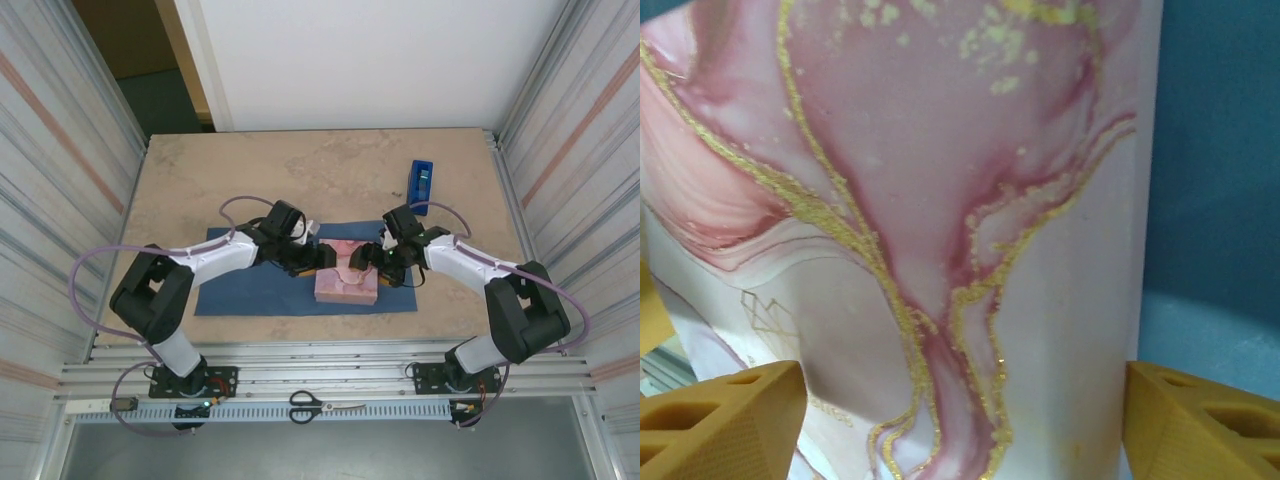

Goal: Wrap the gift box in paper

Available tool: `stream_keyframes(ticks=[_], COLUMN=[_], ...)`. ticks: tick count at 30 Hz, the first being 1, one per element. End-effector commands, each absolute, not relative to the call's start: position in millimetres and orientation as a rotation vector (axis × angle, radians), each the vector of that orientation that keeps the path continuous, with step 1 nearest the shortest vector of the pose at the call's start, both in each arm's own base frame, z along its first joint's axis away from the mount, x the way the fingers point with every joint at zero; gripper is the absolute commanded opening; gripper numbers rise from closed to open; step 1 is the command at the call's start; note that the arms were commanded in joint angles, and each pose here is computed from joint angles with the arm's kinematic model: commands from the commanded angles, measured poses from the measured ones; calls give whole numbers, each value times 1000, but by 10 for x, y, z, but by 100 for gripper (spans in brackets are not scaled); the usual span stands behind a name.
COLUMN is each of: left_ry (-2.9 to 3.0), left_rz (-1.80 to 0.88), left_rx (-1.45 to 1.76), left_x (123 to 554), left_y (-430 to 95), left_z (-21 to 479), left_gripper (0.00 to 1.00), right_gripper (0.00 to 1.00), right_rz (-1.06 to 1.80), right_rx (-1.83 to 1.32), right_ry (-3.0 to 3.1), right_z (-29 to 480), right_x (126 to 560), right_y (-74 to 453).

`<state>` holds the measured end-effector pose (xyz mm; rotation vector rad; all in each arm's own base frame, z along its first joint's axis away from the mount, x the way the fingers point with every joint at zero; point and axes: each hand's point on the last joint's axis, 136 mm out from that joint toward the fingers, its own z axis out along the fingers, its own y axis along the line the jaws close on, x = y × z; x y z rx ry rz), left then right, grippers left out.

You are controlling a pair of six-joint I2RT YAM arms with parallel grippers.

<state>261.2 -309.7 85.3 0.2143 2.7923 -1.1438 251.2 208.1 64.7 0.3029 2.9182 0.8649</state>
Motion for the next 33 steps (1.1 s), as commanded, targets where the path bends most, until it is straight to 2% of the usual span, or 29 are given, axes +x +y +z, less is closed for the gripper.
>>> stream_keyframes(ticks=[1, 6, 14, 24, 33], left_ry=[2807, 2764, 2675, 2684, 2745], left_rz=[-1166, -1182, -1149, -1132, -1058], left_rx=[219, 226, 136, 50, 3], left_x=[2592, 2617, 2722, 2738, 2661], left_y=[-3106, -3110, -2727, -2322, -2116], left_z=[761, 885, 1119, 999, 763], left_gripper=[74, 67, 67, 67, 77], right_gripper=[75, 72, 72, 72, 74], right_rz=[907, 928, 1029, 1013, 926], right_rx=[242, 176, 130, 110, 147], right_ry=[2917, 2876, 2814, 2827, 2904], right_z=[683, 891, 1058, 893, 586], right_x=[2483, 2554, 2705, 2917, 2812], right_y=[2214, 2421, 2836, 3189, 3106])
